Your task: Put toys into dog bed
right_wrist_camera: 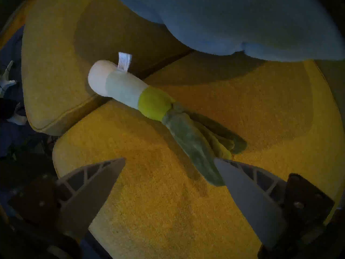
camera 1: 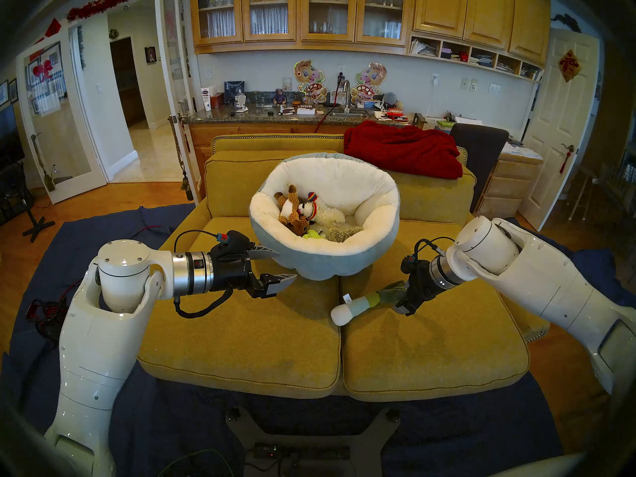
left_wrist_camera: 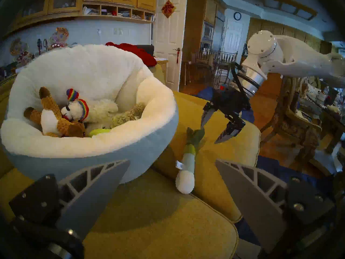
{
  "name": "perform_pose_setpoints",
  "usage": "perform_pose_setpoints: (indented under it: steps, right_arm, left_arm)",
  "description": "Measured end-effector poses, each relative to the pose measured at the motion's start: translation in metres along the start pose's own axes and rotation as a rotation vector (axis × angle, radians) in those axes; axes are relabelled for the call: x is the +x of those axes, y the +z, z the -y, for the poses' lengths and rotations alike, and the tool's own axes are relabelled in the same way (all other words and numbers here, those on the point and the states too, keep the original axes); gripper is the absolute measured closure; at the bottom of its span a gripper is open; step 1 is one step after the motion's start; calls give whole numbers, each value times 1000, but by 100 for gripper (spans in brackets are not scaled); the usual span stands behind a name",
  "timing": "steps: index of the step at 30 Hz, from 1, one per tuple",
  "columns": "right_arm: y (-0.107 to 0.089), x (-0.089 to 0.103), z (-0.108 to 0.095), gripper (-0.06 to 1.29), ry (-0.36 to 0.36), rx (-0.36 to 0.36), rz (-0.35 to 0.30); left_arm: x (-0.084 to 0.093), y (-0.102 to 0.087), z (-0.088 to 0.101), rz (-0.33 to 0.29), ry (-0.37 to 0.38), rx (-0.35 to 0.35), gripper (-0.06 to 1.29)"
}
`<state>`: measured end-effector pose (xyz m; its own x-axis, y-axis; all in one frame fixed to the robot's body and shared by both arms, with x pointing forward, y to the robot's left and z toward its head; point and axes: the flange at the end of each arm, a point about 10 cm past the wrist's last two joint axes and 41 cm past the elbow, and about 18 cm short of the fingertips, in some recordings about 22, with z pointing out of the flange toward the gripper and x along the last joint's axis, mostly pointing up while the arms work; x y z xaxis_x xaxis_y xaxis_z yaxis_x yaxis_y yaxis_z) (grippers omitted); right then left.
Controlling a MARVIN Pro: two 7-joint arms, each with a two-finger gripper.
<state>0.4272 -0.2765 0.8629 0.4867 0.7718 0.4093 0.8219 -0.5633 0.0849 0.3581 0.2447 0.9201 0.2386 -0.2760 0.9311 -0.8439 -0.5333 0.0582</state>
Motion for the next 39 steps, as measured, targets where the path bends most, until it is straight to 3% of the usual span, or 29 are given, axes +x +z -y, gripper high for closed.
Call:
perform_pose_setpoints:
  steps: [29,39]
  right_arm:
    - [-1,-9,-1,-1,-42,11,-8]
    - [4,16,1,-1,-37,14,-33]
  left_arm:
    - [0,0,0,0,0,0,0]
    - [0,0,0,0,0,0,0]
